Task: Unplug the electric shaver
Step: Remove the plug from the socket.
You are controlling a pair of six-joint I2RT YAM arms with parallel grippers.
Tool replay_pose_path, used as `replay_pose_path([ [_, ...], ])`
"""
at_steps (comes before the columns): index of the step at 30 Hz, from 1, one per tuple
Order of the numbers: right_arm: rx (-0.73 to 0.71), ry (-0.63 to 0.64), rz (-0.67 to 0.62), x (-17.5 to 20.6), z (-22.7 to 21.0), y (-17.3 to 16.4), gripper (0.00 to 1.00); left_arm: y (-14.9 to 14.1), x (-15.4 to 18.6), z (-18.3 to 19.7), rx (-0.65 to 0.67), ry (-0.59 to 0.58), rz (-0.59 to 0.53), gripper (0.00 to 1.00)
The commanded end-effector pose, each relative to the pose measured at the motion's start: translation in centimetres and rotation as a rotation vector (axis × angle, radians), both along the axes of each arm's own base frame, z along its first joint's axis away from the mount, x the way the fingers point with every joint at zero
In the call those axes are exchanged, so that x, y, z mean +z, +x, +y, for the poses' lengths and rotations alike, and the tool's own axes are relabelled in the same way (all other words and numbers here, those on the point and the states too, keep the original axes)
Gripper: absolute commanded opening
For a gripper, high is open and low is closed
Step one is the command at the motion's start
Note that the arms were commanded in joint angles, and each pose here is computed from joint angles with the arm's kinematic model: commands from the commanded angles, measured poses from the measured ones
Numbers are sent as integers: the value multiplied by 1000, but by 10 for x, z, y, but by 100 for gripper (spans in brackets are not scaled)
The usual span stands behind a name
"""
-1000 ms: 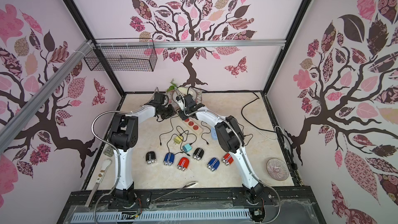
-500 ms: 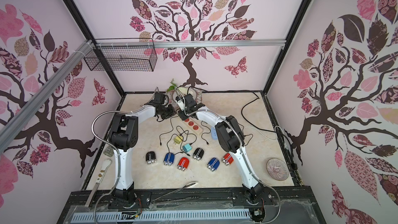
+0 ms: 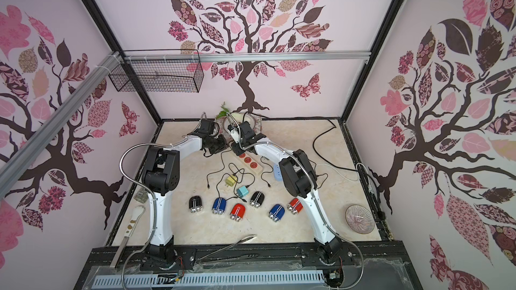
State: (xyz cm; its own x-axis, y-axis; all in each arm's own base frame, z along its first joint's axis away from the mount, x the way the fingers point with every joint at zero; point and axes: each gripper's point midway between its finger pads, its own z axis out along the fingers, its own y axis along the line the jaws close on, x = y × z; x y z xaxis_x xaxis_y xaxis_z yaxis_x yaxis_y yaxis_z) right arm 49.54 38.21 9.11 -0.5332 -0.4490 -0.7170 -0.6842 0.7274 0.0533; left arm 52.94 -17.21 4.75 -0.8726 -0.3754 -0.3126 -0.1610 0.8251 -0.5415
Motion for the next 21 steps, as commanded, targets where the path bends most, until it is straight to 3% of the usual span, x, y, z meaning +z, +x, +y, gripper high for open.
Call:
replay_pose_path([
  [1,5,16,-52,20,1,4,21,-4,-18,2,-6,42,45,18],
  [21,-1,31,-122,52,0,10,17,-9,-26,4,-7,61,70,18],
])
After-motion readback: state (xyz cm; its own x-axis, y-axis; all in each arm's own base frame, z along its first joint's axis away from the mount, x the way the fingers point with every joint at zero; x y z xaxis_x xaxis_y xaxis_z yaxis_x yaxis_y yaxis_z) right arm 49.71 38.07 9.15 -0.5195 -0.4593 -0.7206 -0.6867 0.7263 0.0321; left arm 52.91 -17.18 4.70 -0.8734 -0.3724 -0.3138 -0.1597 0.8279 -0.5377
